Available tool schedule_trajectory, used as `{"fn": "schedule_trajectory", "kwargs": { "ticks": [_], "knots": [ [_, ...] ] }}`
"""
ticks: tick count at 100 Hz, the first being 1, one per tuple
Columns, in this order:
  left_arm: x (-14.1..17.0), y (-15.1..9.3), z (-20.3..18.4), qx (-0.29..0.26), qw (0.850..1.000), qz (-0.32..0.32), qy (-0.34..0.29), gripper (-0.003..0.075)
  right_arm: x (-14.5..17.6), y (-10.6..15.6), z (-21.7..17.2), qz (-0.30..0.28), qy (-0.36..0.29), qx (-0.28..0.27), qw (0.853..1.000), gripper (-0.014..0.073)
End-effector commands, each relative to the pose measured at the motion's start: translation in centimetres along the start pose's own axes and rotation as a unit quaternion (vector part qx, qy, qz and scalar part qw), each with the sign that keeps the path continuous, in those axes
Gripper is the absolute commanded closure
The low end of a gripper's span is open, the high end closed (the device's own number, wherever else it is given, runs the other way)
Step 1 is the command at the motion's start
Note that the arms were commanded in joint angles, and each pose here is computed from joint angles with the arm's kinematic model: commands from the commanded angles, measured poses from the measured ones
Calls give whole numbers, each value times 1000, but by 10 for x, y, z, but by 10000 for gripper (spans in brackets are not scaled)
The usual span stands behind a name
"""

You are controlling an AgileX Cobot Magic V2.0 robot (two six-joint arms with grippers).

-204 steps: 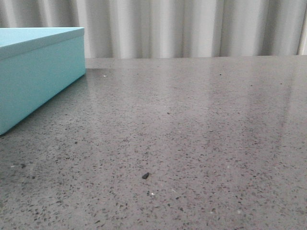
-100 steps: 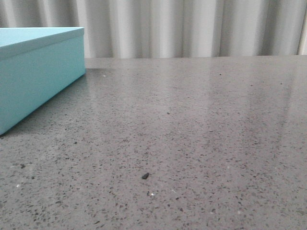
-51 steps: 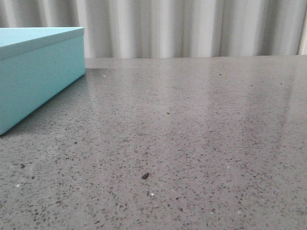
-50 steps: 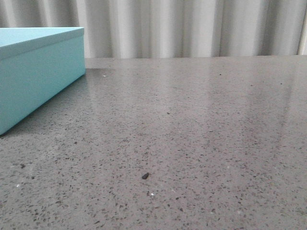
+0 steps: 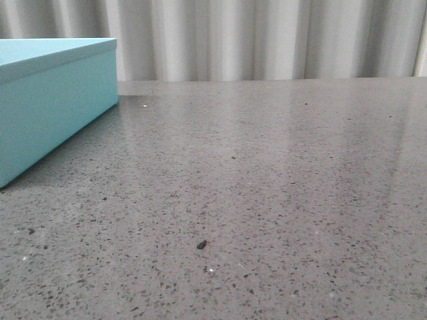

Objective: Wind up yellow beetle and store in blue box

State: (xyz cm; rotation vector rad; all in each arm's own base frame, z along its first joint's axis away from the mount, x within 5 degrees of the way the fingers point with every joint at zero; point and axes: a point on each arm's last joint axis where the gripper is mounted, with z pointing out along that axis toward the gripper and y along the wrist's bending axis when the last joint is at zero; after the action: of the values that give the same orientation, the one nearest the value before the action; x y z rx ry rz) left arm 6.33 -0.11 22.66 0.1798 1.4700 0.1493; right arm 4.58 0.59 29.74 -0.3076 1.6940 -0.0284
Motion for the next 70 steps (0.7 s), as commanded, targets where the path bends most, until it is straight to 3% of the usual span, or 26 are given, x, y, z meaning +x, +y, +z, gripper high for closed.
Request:
{"fn": "schedule_trajectory", "kwargs": {
  "ticks": [1,11,26,46,70],
  "knots": [
    [-9,4,0,-22,998,33,-39,741,-5,-1,3,-10,-30,7,999,648],
    [4,1,1,-16,999,45,-21,741,9,2,10,-2,-14,4,1000,648],
    [14,-1,-1,-13,999,43,-11,741,28,8,17,60,-38,6,997,648],
    [12,0,-3,-20,999,37,-26,741,57,9,18,70,-26,46,996,648],
    [17,-4,-2,2,999,33,5,741,82,11,16,90,-11,81,993,648]
  ]
}}
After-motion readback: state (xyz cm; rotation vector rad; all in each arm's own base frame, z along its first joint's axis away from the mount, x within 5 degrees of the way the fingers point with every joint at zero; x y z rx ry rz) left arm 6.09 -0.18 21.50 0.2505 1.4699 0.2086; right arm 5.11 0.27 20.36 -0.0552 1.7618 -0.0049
